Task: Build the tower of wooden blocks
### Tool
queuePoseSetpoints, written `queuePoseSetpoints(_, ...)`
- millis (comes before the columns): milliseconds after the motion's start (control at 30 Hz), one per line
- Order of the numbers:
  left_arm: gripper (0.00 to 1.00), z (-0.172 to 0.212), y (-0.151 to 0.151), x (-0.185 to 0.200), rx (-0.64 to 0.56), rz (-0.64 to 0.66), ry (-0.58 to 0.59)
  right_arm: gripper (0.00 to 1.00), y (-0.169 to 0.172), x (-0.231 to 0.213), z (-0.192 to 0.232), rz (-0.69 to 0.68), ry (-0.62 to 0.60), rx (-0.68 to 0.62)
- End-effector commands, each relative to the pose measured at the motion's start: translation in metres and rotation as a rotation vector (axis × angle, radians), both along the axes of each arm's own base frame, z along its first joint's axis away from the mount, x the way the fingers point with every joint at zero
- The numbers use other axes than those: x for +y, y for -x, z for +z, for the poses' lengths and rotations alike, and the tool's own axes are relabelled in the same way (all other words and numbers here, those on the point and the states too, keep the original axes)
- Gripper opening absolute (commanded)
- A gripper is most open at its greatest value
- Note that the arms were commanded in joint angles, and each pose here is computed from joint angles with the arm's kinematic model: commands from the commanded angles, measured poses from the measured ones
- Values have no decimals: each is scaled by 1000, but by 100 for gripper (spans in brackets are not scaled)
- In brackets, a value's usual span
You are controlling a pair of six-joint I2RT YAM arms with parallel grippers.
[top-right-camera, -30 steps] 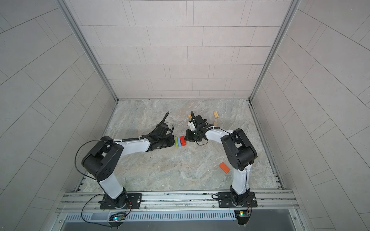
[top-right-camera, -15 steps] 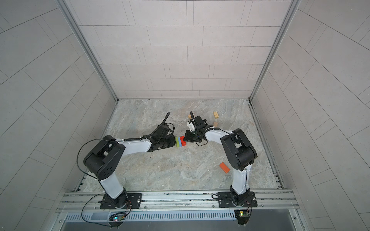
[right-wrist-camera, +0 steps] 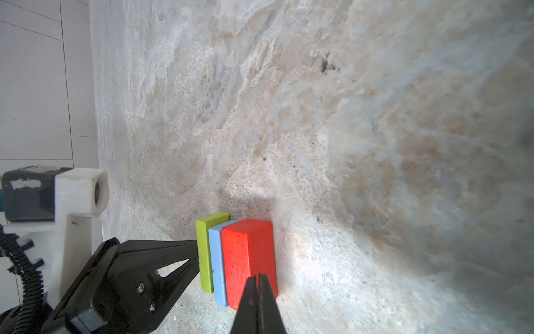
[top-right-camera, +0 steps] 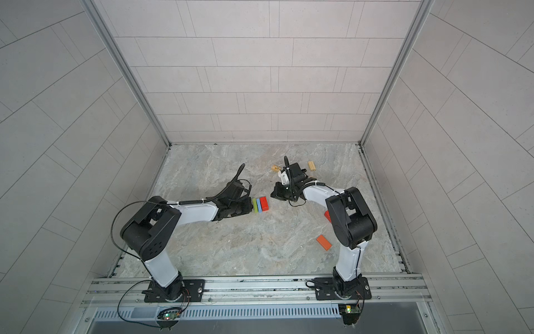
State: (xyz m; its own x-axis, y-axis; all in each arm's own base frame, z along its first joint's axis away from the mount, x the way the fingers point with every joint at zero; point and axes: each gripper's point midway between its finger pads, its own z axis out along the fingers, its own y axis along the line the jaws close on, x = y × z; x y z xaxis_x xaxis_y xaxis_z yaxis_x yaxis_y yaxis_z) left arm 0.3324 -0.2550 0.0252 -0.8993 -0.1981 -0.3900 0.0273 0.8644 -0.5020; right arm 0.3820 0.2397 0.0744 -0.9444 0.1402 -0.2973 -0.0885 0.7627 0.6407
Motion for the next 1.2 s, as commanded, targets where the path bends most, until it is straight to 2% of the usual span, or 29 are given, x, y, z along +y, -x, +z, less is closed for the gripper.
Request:
queuePoseSetpoints(0,1,6,-1,0,-32,-2,4,0,6,1,-14,11,14,43)
queuePoseSetpoints(300,1,2,-2,-3,-27,-7,12,0,10,16,-33,48,27,76)
queuePoseSetpoints(700,1,1,-4,-3,-28,-12,15,0,23,36,-33,102,23,82)
queuePoseSetpoints(967,1,5,-2,0,-30,-8,14,0,22,22,-28,78,92,79)
queuePoseSetpoints(1167,4,23,-2,21,-55,45,-9,7,16,-13,-6,18,199,29)
